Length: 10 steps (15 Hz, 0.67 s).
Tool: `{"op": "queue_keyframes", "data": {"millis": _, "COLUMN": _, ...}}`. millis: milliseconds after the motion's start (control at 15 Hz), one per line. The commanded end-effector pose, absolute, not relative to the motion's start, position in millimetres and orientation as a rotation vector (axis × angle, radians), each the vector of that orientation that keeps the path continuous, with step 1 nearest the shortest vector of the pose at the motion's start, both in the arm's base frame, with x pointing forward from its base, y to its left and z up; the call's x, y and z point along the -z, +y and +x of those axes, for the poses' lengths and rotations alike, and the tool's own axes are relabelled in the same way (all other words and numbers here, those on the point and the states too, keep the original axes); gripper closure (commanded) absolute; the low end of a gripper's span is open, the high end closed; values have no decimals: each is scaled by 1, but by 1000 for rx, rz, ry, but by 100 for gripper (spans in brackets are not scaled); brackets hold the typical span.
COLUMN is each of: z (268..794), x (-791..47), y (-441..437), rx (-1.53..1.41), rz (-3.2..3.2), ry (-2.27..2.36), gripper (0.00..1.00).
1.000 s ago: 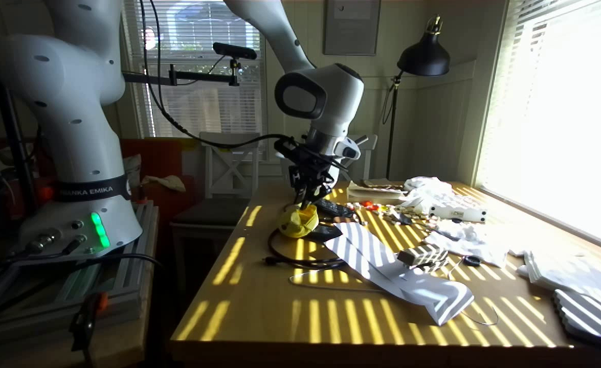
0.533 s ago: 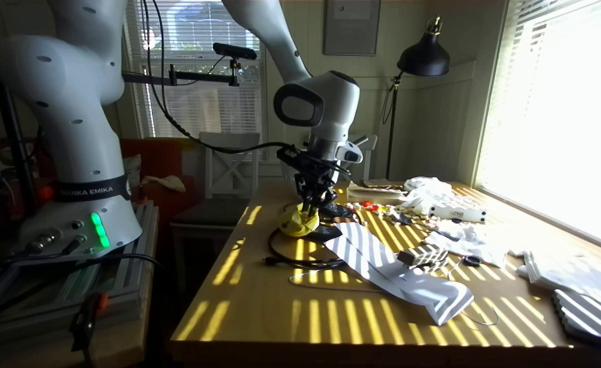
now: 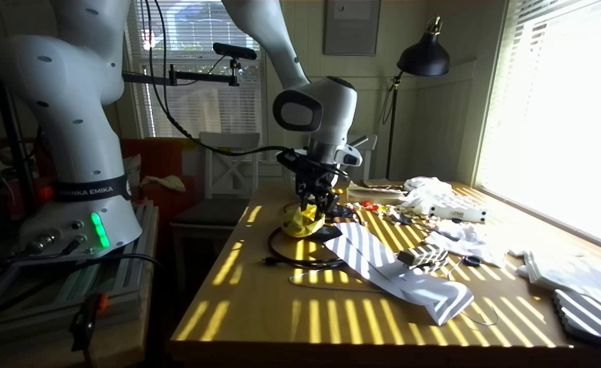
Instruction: Open up the case, then place two white objects inside
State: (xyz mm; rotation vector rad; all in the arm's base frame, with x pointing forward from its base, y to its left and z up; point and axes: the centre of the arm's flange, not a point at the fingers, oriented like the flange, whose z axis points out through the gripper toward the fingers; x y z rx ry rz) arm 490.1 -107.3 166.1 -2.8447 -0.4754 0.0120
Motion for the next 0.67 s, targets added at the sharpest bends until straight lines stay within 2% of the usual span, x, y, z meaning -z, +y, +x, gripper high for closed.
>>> {"op": "queue_keyframes", "data": {"millis": 0, "z": 492, "x": -193, "y": -107, "rx": 3, "rz": -2777, "ry": -470, "gripper": 12}}
{"op": "queue_keyframes", "data": {"millis": 67, "z": 494, "x": -202, "y": -108, "rx": 39, "rz": -2758, "ry": -464, "gripper": 4}}
{"op": "queue_keyframes", "data": {"millis": 133, "z": 498, "x": -210, "y": -110, "rx": 80, "rz": -2749, "ry": -448, "gripper": 1}}
{"op": "queue_keyframes", "data": {"millis": 600, "z": 544, "x": -218, "y": -109, "rx": 409, "rz": -2772, "ry": -259, "gripper": 0}}
